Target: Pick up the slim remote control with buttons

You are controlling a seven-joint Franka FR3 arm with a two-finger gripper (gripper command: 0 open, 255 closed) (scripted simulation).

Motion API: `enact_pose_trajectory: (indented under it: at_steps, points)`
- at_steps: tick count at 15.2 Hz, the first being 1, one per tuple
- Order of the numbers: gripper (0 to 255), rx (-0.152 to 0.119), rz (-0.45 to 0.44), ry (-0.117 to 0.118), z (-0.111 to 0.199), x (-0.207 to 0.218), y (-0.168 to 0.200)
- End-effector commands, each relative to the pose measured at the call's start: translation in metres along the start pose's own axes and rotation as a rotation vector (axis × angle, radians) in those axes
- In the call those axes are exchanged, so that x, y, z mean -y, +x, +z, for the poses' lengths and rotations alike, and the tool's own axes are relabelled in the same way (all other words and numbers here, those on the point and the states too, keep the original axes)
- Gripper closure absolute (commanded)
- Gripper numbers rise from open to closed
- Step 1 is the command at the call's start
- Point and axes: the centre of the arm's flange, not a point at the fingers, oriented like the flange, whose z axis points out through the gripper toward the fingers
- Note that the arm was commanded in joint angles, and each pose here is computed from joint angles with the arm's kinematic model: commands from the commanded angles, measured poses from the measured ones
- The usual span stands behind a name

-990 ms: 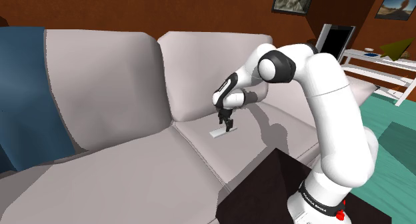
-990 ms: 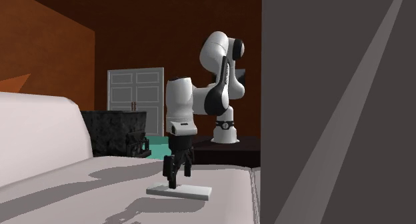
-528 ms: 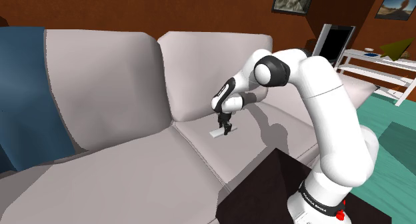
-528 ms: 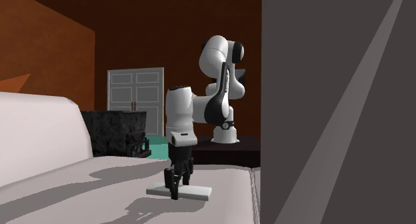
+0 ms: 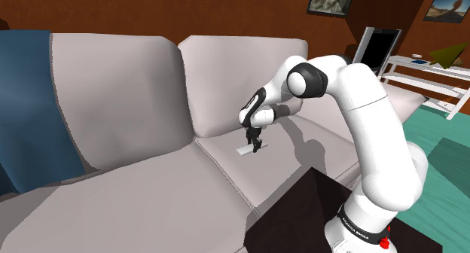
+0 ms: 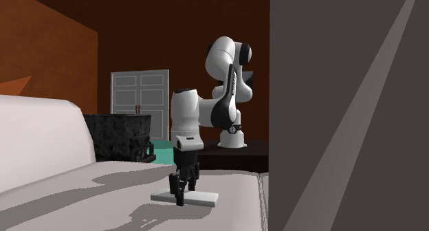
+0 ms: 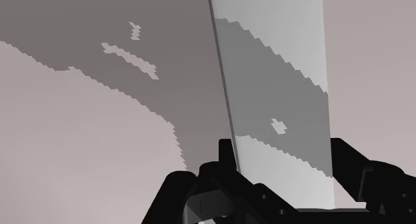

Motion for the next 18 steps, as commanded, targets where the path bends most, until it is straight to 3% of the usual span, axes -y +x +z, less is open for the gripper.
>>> enact_pose_trajectory:
  at_steps: [1,18]
  points:
    - [255,0.0,0.001,0.002,0.001,0.001,0.0]
    - [255,0.0,0.001,0.002,-0.079,0.003,0.0]
